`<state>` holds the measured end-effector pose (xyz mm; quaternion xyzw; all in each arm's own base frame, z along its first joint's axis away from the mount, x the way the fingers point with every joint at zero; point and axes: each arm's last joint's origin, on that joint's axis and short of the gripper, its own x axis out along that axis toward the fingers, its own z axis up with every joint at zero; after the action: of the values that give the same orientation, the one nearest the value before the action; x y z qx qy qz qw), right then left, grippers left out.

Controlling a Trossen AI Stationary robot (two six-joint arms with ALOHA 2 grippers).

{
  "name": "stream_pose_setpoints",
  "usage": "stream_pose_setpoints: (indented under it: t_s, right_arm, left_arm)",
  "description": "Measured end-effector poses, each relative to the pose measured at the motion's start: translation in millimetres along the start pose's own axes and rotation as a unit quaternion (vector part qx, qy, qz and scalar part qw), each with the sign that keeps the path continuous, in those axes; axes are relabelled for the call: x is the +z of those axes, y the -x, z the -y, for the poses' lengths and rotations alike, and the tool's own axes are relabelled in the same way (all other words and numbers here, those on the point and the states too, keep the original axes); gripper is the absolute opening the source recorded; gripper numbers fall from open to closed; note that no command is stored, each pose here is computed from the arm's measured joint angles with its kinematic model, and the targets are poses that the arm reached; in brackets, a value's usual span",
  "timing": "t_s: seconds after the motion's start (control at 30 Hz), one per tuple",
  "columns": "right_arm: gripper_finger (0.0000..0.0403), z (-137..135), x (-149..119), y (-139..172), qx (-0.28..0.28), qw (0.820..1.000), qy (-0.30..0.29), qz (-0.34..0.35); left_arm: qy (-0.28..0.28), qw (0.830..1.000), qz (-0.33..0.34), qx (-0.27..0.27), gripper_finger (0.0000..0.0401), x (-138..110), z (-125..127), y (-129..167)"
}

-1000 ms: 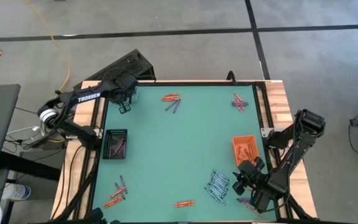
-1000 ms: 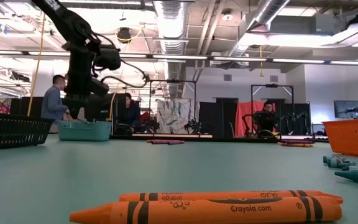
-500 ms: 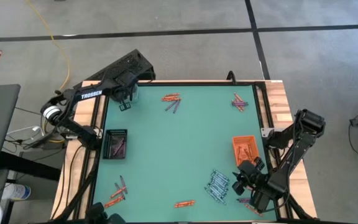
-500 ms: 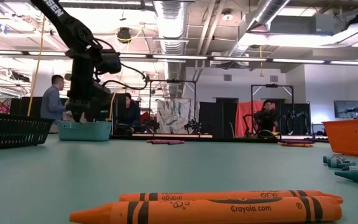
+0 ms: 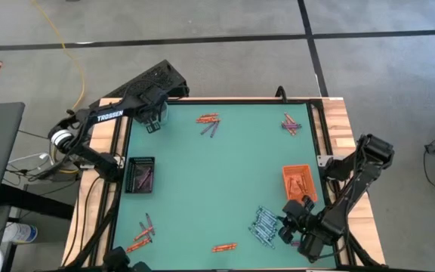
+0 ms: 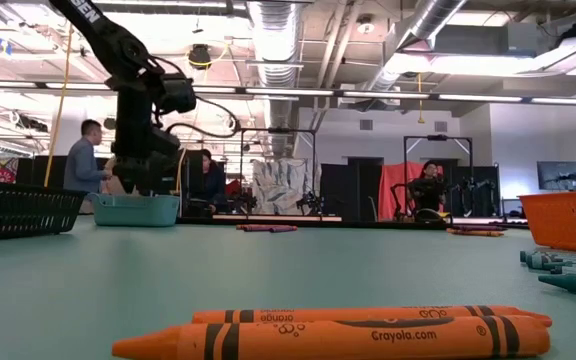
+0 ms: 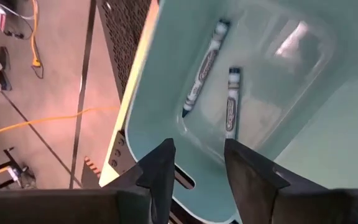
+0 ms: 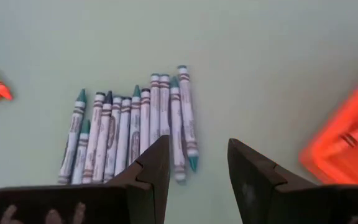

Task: Sort crayons
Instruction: Put the green crayon into the green bin

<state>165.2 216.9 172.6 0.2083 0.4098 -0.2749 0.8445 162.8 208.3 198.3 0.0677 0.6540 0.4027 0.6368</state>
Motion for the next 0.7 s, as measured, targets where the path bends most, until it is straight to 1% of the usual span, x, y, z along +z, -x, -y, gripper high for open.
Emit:
stream_pose_setpoints:
  t_s: [0.1, 0.27, 0.37, 0.53, 0.7]
  right_arm:
    - [0.0152, -6, -3, -16, -0.012, 1.0, 0.019, -0.01]
    - [0.0152, -9, -3, -37, -0.041, 0.998, 0.037, -0.03]
    - [0.0152, -9, 0, -41, -0.046, 0.998, 0.042, -0.032]
    - [0.014, -10, 4, -44, -0.047, 0.997, 0.048, -0.04]
    - [0.0128, -10, 5, -46, -0.046, 0.996, 0.049, -0.053]
  left_arm:
    - [0.011, 1.0, 0.025, 0.003, 0.0129, 1, 0, 13]
    - [0.031, 0.996, 0.082, 0.013, 0.0128, -2, -1, 42]
    - [0.044, 0.991, 0.123, 0.014, 0.0128, -5, -1, 62]
    - [0.073, 0.979, 0.192, -0.004, 0.0128, -13, 0, 92]
    - [0.088, 0.967, 0.237, -0.025, 0.0128, -20, 5, 114]
